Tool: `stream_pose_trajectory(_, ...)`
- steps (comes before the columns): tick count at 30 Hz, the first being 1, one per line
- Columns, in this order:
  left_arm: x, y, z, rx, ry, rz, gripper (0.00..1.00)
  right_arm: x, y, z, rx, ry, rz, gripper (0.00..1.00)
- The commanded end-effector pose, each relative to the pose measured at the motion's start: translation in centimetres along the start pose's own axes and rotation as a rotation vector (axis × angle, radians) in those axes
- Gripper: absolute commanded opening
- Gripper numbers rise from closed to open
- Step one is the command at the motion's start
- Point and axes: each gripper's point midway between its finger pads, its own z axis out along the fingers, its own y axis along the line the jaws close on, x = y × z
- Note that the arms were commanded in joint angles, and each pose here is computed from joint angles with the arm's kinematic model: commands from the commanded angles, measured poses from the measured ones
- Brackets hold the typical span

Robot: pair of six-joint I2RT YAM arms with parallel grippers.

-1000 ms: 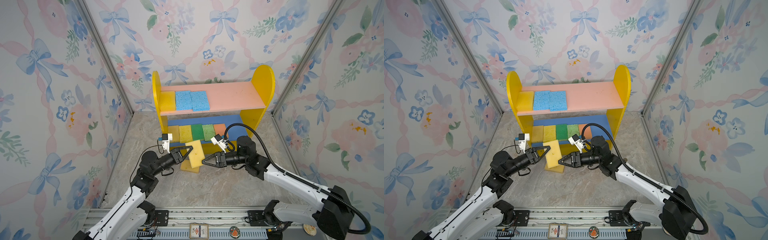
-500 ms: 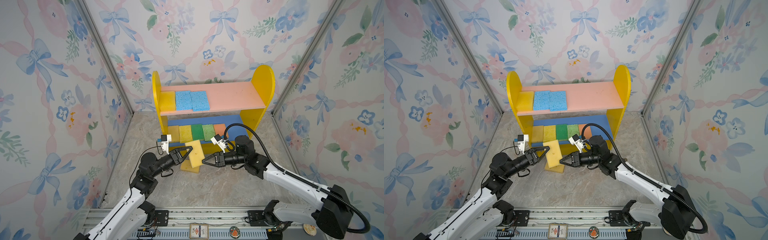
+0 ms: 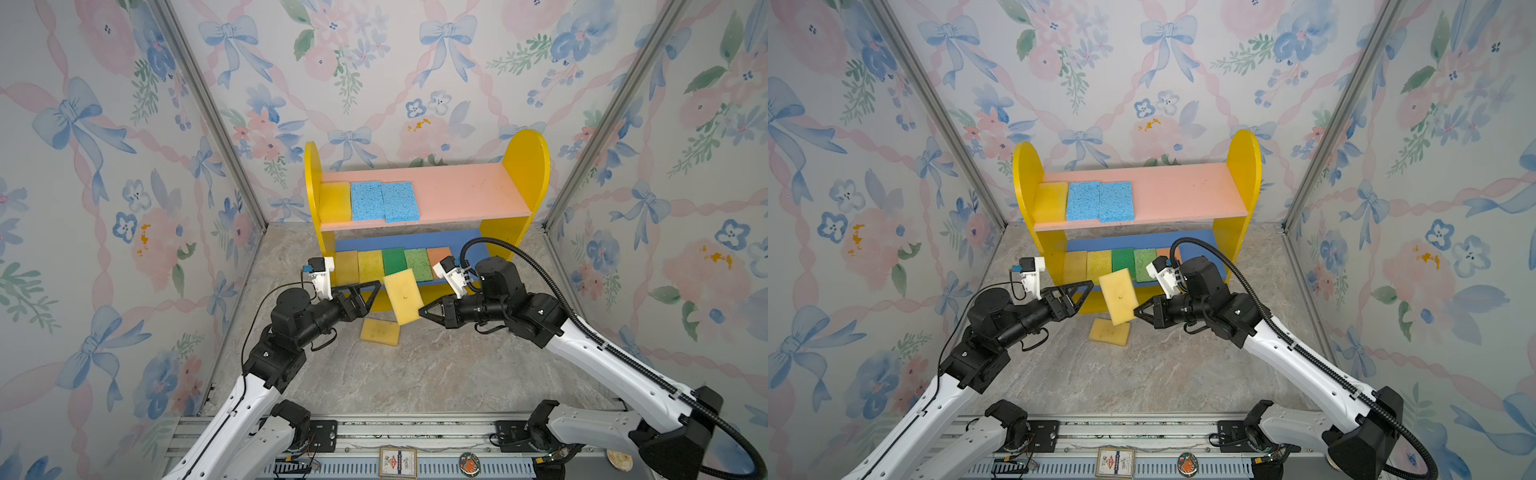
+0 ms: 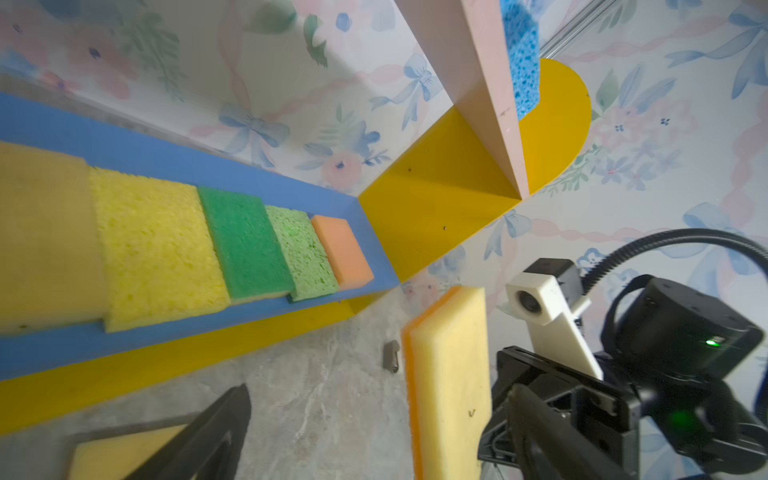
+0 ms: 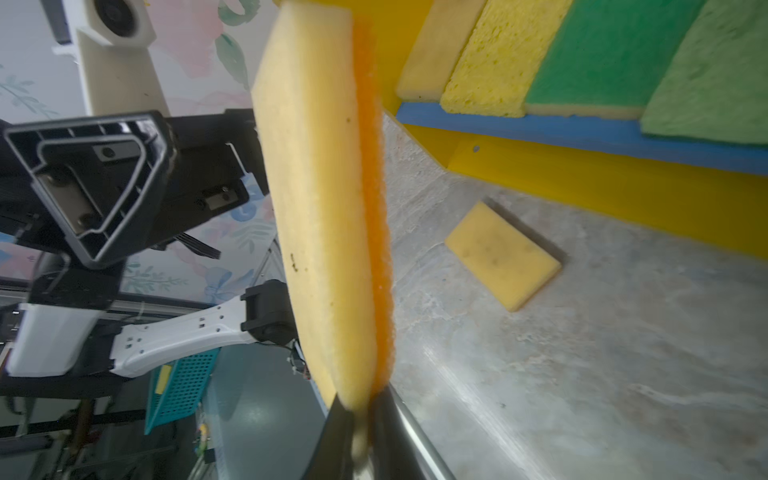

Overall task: Place and organize the cleaning sponges onto the shelf
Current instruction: 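Raise the sponge to the pink top shelf while the left gripper withdraws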

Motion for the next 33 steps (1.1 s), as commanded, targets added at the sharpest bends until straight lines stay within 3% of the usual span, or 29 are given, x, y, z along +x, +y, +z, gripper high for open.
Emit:
stream_pose_trajectory(1, -0.2, 5.3, -2.2, -0.317, -0.001, 0.2, 0.98, 2.4, -2.8, -2.6, 0.299, 0.12, -0.215, 0.12)
stream_pose_trajectory(6, -1.4, 6.9, -3.8, -0.45, -0.024, 0.326, 0.98, 1.3, -2.2, -5.7, 0.48, 0.115, -0.392, 0.13)
stream_pose_trajectory(13, -1.7, 10.1, -5.8, -0.64, -0.037, 0.458, 0.98, -1.7, -0.8, -10.4, 0.646, -0.022, -0.546, 0.13)
stream_pose_trajectory(22, -0.8, 11.8, -6.9, -0.685, -0.074, 0.484, 0.98, -8.1, 3.1, -15.1, 0.689, -0.277, -0.647, 0.16)
stream_pose_trajectory(33, -1.2, 11.4, -7.5, -0.681, -0.105, 0.483, 0.98, -15.1, 6.5, -15.7, 0.742, -0.44, -0.755, 0.19)
